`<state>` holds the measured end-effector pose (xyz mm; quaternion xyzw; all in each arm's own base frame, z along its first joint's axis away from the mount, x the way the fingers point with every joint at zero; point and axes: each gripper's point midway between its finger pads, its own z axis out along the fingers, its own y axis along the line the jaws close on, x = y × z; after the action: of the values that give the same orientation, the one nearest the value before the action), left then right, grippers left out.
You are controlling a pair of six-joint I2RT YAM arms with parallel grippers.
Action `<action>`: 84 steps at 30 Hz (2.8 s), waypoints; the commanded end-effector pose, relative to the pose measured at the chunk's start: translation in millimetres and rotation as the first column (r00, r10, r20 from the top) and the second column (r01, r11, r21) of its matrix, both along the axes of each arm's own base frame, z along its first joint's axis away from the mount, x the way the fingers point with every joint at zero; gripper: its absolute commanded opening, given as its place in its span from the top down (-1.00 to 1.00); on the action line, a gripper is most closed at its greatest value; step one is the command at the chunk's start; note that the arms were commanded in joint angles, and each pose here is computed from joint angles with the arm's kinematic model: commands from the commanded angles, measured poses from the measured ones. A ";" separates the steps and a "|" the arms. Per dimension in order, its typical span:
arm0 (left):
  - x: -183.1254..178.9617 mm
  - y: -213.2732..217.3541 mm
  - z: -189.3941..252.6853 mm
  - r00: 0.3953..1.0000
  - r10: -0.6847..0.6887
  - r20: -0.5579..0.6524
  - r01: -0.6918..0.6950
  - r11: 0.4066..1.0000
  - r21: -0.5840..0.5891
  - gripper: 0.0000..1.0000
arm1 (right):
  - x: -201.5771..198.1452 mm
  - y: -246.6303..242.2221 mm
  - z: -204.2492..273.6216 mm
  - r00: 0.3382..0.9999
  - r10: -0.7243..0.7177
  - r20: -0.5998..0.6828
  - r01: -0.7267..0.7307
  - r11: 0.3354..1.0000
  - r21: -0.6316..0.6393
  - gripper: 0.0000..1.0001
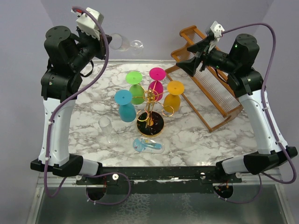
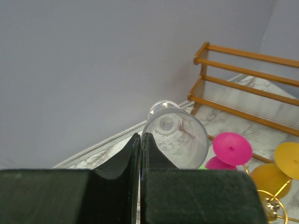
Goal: Place the wine glass upside down on the wine glass rack
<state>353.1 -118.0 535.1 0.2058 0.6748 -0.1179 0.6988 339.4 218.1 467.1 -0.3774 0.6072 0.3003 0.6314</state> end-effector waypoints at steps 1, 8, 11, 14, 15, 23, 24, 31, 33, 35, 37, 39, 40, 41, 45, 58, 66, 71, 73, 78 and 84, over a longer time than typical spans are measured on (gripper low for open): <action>-20.2 -33.3 46.3 0.975 -0.187 0.116 0.202 0.969 -0.139 1.00 | -6.2 16.2 27.5 0.997 0.079 0.009 -0.079 0.993 0.087 -0.69; -30.5 -56.9 55.1 0.936 -0.328 0.131 0.349 0.914 -0.207 1.00 | 6.3 19.8 18.5 0.995 0.056 -0.081 -0.044 0.990 0.135 -0.69; -30.8 -61.9 51.2 0.926 -0.358 0.120 0.376 0.900 -0.219 1.00 | 5.4 20.6 14.4 0.988 0.056 -0.145 -0.030 0.984 0.175 -0.69; -33.3 -67.0 48.7 0.914 -0.391 0.110 0.406 0.884 -0.234 1.00 | 5.4 22.2 10.1 0.978 0.060 -0.200 -0.018 0.979 0.205 -0.68; -34.4 -69.0 47.9 0.909 -0.404 0.107 0.418 0.876 -0.240 1.00 | 7.0 22.6 7.6 0.975 0.059 -0.216 -0.012 0.978 0.211 -0.68; -43.9 -76.7 46.1 0.880 -0.464 0.103 0.474 0.842 -0.259 1.00 | 24.7 16.1 -19.5 0.950 -0.033 -0.309 0.108 0.967 0.229 -0.59; -44.7 -77.3 46.2 0.877 -0.469 0.102 0.479 0.838 -0.261 1.00 | 26.6 15.9 -23.3 0.945 -0.039 -0.325 0.121 0.965 0.234 -0.58; -47.1 -80.1 43.4 0.867 -0.489 0.095 0.495 0.824 -0.273 1.00 | 31.4 22.4 -42.8 0.917 -0.010 -0.399 0.124 0.957 0.261 -0.42; -47.7 -80.8 42.5 0.864 -0.495 0.093 0.500 0.821 -0.277 1.00 | 30.9 24.5 -45.0 0.913 0.005 -0.408 0.114 0.957 0.266 -0.39; -48.1 -81.7 41.3 0.861 -0.501 0.090 0.505 0.817 -0.279 1.00 | 30.1 26.2 -45.4 0.911 0.019 -0.412 0.103 0.956 0.273 -0.35; -48.9 -82.3 40.7 0.858 -0.506 0.088 0.508 0.813 -0.284 1.00 | 29.8 27.1 -45.7 0.908 0.026 -0.417 0.100 0.955 0.278 -0.29; -49.0 -83.3 39.9 0.855 -0.512 0.085 0.513 0.808 -0.289 1.00 | 31.4 27.7 -47.9 0.905 0.026 -0.425 0.103 0.955 0.279 -0.22; -49.0 -83.7 39.4 0.854 -0.514 0.083 0.514 0.807 -0.291 1.00 | 31.7 28.1 -49.1 0.903 0.027 -0.429 0.104 0.954 0.280 -0.19; -49.7 -83.8 40.1 0.852 -0.516 0.085 0.516 0.805 -0.292 1.00 | 32.7 28.3 -50.5 0.901 0.027 -0.434 0.107 0.954 0.280 -0.15; -50.6 -84.3 40.1 0.850 -0.521 0.085 0.520 0.802 -0.295 1.00 | 33.8 30.4 -56.6 0.890 0.037 -0.455 0.106 0.953 0.284 0.00; -49.8 -85.6 34.9 0.846 -0.528 0.075 0.524 0.798 -0.298 1.00 | 31.2 41.4 -64.6 0.852 0.124 -0.508 0.058 0.943 0.327 0.52; -50.4 -85.3 30.5 0.847 -0.528 0.069 0.523 0.801 -0.292 1.00 | 31.6 39.5 -59.0 0.853 0.131 -0.505 0.055 0.940 0.337 0.98; -51.8 -84.1 20.6 0.849 -0.526 0.057 0.520 0.812 -0.266 1.00 | 36.2 23.4 -50.1 0.874 0.084 -0.479 0.090 0.940 0.328 0.98; -53.3 -83.2 15.9 0.851 -0.524 0.050 0.518 0.817 -0.254 0.91 | 38.7 13.5 -45.9 0.884 0.058 -0.465 0.110 0.939 0.327 0.98; -58.8 -81.4 11.3 0.852 -0.522 0.040 0.514 0.821 -0.248 0.48 | 45.1 -10.0 -39.9 0.896 0.006 -0.445 0.157 0.932 0.328 0.98; -65.8 -79.2 6.4 0.854 -0.521 0.011 0.508 0.828 -0.239 -0.07 | 46.2 -31.9 -28.4 0.921 -0.074 -0.383 0.207 0.925 0.318 0.98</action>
<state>305.2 -202.2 531.8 0.2796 0.6053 -0.3964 0.6311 399.2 200.2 404.5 -0.1311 0.7062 0.4460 0.5341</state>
